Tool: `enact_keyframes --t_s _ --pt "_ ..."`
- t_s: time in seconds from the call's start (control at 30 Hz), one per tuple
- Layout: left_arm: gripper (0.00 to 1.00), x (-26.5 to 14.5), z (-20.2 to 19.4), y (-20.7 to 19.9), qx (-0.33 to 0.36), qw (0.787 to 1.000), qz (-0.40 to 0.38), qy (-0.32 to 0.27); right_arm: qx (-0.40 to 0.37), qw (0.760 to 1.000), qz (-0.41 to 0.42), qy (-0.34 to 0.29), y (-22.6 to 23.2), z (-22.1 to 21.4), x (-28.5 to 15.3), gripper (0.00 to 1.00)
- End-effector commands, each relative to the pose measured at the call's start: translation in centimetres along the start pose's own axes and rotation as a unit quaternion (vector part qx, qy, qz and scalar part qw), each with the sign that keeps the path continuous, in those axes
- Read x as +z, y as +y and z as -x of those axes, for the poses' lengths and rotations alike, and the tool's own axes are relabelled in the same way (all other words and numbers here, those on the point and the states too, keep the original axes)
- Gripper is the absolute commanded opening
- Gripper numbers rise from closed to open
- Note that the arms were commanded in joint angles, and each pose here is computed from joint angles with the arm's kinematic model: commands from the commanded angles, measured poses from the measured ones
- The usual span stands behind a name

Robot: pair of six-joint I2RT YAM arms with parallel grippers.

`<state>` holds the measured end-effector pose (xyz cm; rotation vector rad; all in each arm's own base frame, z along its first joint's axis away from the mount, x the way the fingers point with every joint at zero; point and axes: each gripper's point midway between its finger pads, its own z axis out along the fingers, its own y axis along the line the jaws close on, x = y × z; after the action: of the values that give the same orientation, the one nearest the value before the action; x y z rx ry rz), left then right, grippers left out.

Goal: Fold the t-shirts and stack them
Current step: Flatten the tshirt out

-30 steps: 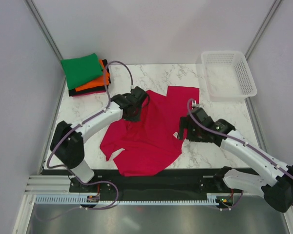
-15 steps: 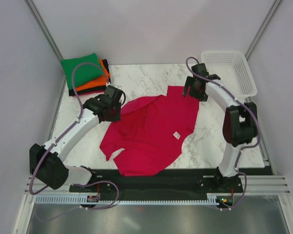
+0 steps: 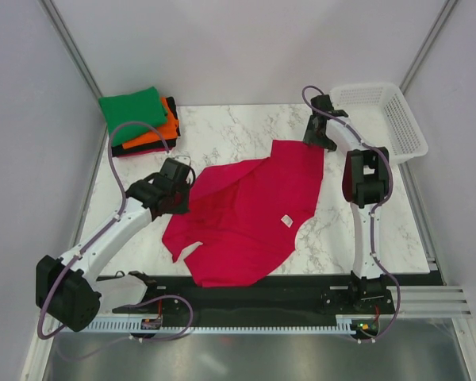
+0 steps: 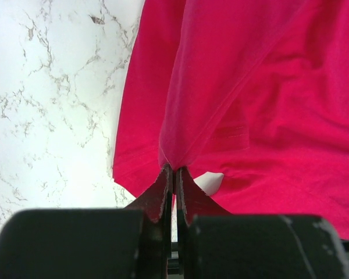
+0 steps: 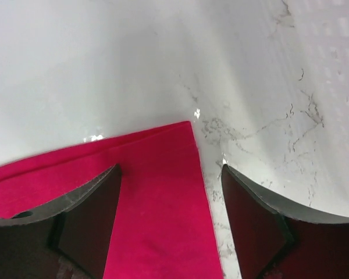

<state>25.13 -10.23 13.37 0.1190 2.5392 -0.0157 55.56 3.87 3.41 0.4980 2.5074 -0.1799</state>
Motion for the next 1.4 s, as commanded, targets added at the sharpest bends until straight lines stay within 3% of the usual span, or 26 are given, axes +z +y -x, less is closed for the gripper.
enact_keyframes --t_s 0.0,0.2,0.43,0.53,0.73,0.87,1.03,1.23,1.37 --pt "0.02 -0.2 1.2 -0.3 -0.010 0.999 -0.011 -0.031 -0.002 1.000 -0.016 -0.025 -0.4 1.5 1.0 0.76" --pt "0.02 0.5 0.8 -0.6 -0.007 1.000 -0.014 -0.017 -0.002 1.000 -0.025 -0.009 -0.8 -0.3 3.3 0.64" --pt "0.02 0.8 0.6 -0.3 -0.006 1.000 -0.004 -0.013 0.013 1.000 0.021 -0.003 0.4 -2.0 3.5 0.16" --pt "0.02 1.0 0.5 -0.1 -0.007 1.000 0.004 -0.009 0.012 0.999 0.030 0.006 0.5 -2.8 3.2 0.00" --pt "0.02 0.7 1.2 0.3 -0.015 1.000 0.012 -0.019 0.019 0.997 0.069 -0.014 1.0 -1.3 -0.7 0.00" --pt "0.02 -2.4 3.6 0.3 -0.036 0.998 0.000 -0.048 0.026 0.992 0.110 -0.064 1.7 2.0 -8.0 0.00" --pt "0.02 -9.5 9.1 0.4 -0.064 0.988 -0.025 -0.135 0.021 0.976 0.175 -0.124 2.1 5.0 -17.6 0.00" --pt "0.02 -19.7 14.2 0.5 -0.093 0.960 -0.086 -0.250 0.000 0.934 0.256 -0.249 0.0 8.7 -33.7 0.00" --pt "0.02 -26.7 15.7 0.7 -0.087 0.929 -0.136 -0.334 -0.009 0.886 0.305 -0.349 -3.9 8.5 -45.6 0.00"
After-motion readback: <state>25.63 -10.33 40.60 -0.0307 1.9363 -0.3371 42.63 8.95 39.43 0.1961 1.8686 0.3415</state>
